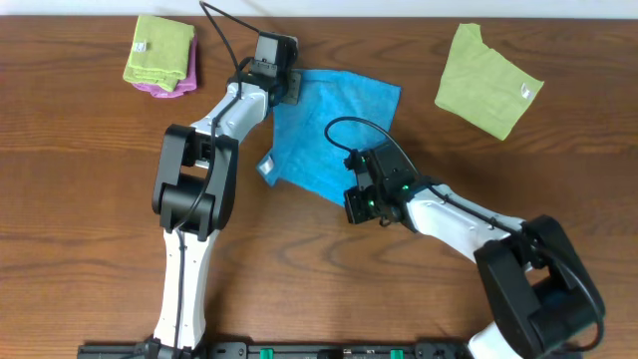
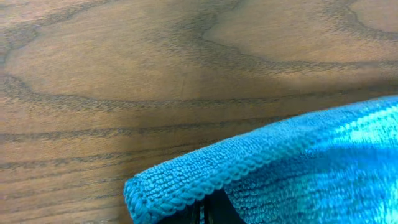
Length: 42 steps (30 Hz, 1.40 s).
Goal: Fold the cloth
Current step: 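Pull both corners apart to spread the blue cloth flat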
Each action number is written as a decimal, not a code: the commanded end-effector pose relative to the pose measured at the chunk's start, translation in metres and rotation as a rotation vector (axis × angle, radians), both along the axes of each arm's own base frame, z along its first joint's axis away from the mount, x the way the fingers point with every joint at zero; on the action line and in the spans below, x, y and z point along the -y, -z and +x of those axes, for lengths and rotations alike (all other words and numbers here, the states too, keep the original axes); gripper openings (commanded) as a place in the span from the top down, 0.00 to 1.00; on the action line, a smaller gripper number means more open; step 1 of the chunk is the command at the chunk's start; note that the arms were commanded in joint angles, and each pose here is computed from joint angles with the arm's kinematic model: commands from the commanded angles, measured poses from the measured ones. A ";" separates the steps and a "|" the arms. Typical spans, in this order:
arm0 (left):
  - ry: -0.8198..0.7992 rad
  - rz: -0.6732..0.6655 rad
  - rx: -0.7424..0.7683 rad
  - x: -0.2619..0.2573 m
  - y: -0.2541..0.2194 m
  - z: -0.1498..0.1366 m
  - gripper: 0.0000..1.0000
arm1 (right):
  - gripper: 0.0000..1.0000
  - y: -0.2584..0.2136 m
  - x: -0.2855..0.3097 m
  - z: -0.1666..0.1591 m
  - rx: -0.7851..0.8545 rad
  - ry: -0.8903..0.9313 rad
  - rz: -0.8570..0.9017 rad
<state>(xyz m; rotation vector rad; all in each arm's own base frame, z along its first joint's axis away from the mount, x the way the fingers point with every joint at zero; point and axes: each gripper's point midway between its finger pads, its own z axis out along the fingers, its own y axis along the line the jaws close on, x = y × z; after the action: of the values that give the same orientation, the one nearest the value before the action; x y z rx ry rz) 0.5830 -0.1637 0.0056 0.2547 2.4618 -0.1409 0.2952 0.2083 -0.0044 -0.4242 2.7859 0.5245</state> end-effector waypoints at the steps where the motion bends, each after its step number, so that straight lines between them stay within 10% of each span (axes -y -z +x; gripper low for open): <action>1: -0.047 0.069 -0.031 -0.019 0.016 -0.003 0.94 | 0.99 0.020 0.020 -0.021 -0.086 0.049 -0.104; 29: -0.086 0.226 -0.363 -0.063 0.052 -0.074 0.94 | 0.99 0.031 0.104 -0.035 -0.251 0.313 -0.292; 42: -0.090 0.081 -0.325 -0.043 0.003 -0.072 0.94 | 0.99 -0.012 0.091 -0.009 -0.154 0.314 -0.218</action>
<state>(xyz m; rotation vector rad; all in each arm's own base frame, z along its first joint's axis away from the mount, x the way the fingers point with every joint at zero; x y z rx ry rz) 0.5251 -0.1193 0.0032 0.1834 2.7584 0.0220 0.2766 0.1329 -0.0039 -0.0299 3.0368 0.2850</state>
